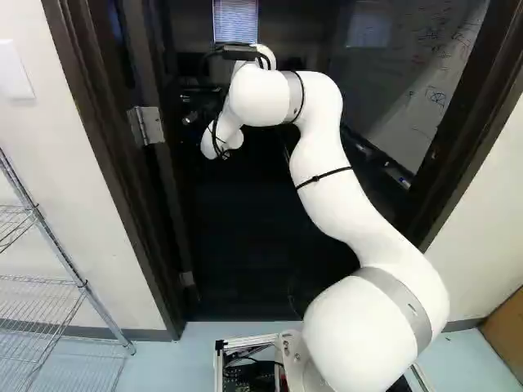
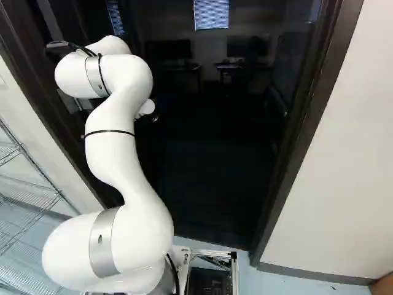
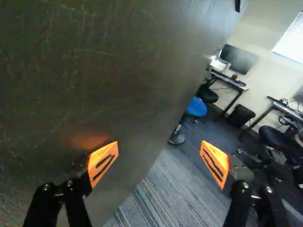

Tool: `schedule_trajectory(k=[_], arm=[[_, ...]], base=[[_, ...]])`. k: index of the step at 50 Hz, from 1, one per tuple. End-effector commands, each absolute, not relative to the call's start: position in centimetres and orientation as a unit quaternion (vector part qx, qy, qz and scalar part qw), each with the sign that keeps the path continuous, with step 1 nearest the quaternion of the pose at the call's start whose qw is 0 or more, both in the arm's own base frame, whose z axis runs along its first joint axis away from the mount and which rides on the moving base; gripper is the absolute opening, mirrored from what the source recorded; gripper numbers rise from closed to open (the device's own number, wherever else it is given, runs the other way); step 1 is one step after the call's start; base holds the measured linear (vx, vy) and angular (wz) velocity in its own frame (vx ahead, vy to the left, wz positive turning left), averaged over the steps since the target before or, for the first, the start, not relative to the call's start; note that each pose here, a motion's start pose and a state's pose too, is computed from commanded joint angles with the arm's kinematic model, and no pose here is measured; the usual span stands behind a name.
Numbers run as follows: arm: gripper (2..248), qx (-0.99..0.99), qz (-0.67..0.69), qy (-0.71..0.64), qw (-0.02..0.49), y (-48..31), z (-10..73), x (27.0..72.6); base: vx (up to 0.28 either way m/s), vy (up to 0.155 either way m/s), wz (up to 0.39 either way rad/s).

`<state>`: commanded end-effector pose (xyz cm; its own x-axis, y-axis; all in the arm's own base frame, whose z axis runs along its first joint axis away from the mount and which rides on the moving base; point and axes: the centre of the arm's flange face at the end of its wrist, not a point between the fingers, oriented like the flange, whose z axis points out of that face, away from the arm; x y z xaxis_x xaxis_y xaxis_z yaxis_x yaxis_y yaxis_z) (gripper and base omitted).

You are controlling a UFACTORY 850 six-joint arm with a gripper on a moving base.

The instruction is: Open the door and move inside

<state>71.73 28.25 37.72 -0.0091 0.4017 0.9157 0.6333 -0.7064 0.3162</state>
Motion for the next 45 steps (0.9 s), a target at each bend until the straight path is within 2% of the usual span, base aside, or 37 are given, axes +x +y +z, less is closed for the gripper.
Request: schedule_trajectory(k=[25, 45], arm=[[247, -0.710, -0.600, -0.358, 0.086, 25.2, 38.1, 71.1], [247, -0.729, -0.589, -0.340, 0.078, 21.7, 38.8, 69.0]], base=[[0.000, 0.000, 0.000], [0.000, 0.000, 0.000]])
